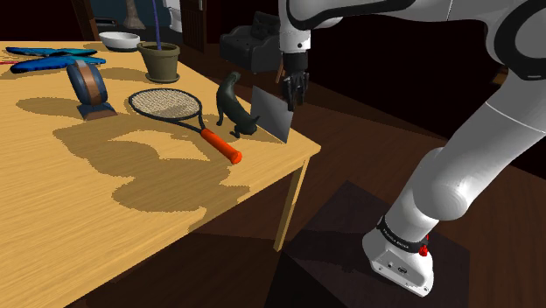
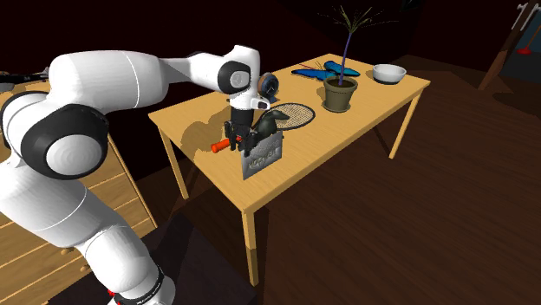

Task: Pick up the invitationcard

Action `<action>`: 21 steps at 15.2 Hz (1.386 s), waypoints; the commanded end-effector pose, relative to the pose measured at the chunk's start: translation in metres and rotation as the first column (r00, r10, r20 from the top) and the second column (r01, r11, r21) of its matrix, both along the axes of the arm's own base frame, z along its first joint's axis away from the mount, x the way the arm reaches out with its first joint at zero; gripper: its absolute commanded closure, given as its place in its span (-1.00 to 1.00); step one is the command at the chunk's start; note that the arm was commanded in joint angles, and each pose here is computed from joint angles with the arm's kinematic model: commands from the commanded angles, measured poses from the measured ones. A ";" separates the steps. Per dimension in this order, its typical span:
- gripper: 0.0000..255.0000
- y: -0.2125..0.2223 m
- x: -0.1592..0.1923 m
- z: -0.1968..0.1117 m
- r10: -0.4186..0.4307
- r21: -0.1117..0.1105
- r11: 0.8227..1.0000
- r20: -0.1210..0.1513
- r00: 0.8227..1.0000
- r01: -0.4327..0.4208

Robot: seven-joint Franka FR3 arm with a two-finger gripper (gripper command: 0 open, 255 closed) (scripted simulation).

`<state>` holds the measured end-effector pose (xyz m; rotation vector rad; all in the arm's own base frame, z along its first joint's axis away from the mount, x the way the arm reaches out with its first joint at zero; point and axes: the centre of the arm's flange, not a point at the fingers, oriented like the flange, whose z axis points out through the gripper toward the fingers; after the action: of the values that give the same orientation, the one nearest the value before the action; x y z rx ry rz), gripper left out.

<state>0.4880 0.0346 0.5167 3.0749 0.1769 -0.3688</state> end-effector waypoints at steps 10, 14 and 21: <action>1.00 -0.001 0.001 0.004 0.000 0.000 1.000 0.000 1.000 0.000; 1.00 -0.001 0.001 0.025 0.000 0.000 1.000 0.000 1.000 0.000; 1.00 -0.001 0.001 0.062 0.000 0.000 1.000 0.000 1.000 0.000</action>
<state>0.4885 0.0343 0.5729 3.0751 0.1768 -0.3679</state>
